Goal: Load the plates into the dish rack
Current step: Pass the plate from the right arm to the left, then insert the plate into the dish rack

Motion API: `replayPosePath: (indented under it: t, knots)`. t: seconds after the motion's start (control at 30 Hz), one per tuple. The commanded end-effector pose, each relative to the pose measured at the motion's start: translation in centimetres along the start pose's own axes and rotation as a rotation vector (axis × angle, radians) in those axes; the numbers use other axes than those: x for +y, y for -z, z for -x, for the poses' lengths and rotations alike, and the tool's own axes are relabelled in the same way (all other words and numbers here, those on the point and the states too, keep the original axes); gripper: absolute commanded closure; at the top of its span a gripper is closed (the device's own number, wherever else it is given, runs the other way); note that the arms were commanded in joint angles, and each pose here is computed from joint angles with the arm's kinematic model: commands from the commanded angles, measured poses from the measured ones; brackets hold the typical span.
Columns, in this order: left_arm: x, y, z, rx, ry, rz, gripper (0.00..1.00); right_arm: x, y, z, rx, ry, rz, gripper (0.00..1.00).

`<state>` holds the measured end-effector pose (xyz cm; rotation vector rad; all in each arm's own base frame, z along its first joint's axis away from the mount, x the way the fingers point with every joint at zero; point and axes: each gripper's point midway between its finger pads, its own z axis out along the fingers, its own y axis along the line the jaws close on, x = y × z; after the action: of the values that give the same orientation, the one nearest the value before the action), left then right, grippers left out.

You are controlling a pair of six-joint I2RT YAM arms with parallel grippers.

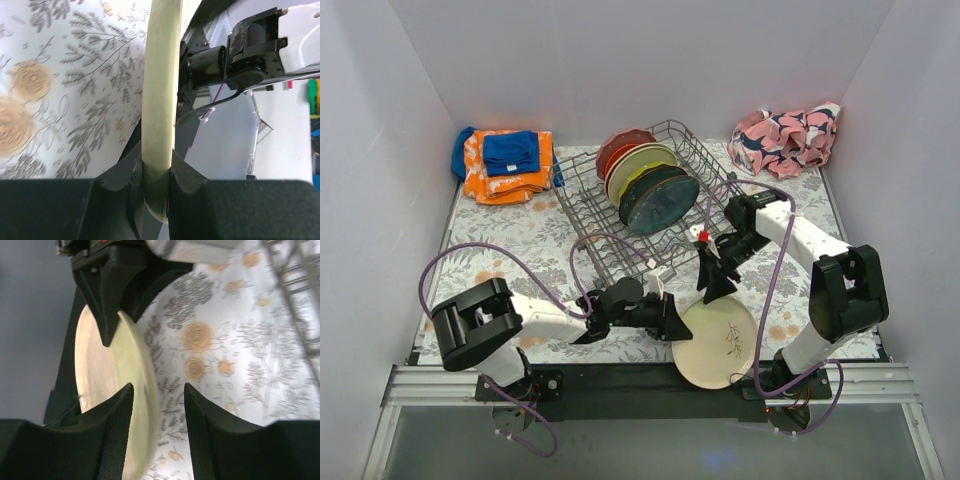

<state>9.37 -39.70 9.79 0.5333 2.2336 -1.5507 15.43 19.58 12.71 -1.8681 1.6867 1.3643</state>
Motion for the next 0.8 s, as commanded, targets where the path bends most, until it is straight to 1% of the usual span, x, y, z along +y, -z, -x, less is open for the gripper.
replayPosePath:
  t: [0.0,0.03,0.07,0.1,0.27,0.3,0.4,0.43,0.47,0.5,0.53,0.57,0.6,0.63,0.67,0.7,0.73,0.77]
  knots:
    - [-2.7,2.4,2.8,-0.119,-0.063,-0.054,1.00,-1.7,2.9,4.7,-0.016,-0.004,-0.119,0.45]
    - [-2.8,2.8,2.9,-0.127,-0.064,-0.054,1.00,-1.7,3.4,5.4,-0.021,0.001,-0.140,0.42]
    - [-2.9,3.1,3.0,-0.136,-0.064,-0.053,1.00,-1.7,3.9,5.9,-0.022,-0.008,-0.158,0.37]
    - [-3.4,3.8,3.3,-0.152,-0.072,-0.065,1.00,-2.0,4.8,7.2,-0.028,0.024,-0.193,0.34]
    - [-4.0,5.5,4.2,-0.192,-0.082,-0.047,1.00,-3.1,8.1,9.8,-0.036,0.031,-0.321,0.32]
    - [-4.2,5.9,4.4,-0.200,-0.087,-0.050,1.00,-3.3,8.7,10.2,-0.049,0.011,-0.344,0.32]
    - [-4.8,7.1,5.8,-0.246,-0.105,-0.045,1.00,-4.8,11.3,12.0,-0.093,0.020,-0.442,0.32]
    - [-5.0,7.4,6.2,-0.249,-0.106,-0.029,1.00,-5.1,12.3,12.2,-0.120,-0.023,-0.480,0.32]
    - [-5.5,8.1,7.1,-0.277,-0.117,-0.028,1.00,-5.5,13.1,12.3,-0.131,-0.031,-0.516,0.32]
    - [-5.7,8.4,7.7,-0.290,-0.132,-0.019,1.00,-6.3,14.2,12.8,-0.150,-0.014,-0.572,0.32]
    - [-6.0,8.8,8.2,-0.290,-0.137,-0.002,1.00,-6.7,15.7,12.4,-0.177,-0.070,-0.624,0.32]
    - [-6.3,9.4,9.1,-0.315,-0.146,0.005,1.00,-7.1,16.6,12.1,-0.192,-0.094,-0.662,0.32]
    - [-6.2,9.7,9.7,-0.336,-0.164,0.029,1.00,-7.5,18.0,12.3,-0.215,-0.083,-0.710,0.32]
    - [-5.8,10.0,9.9,-0.330,-0.164,0.066,1.00,-7.9,20.0,11.4,-0.239,-0.114,-0.768,0.32]
    - [-6.3,10.6,11.1,-0.356,-0.176,0.075,1.00,-8.0,21.0,10.8,-0.272,-0.170,-0.796,0.32]
    - [-6.6,11.1,11.7,-0.370,-0.188,0.080,1.00,-8.1,22.0,10.8,-0.292,-0.165,-0.831,0.33]
    - [-6.5,11.5,12.1,-0.372,-0.197,0.094,1.00,-8.0,24.2,9.3,-0.326,-0.209,-0.888,0.33]
    - [-7.2,12.3,13.5,-0.405,-0.208,0.090,1.00,-7.9,24.7,8.7,-0.345,-0.232,-0.899,0.33]
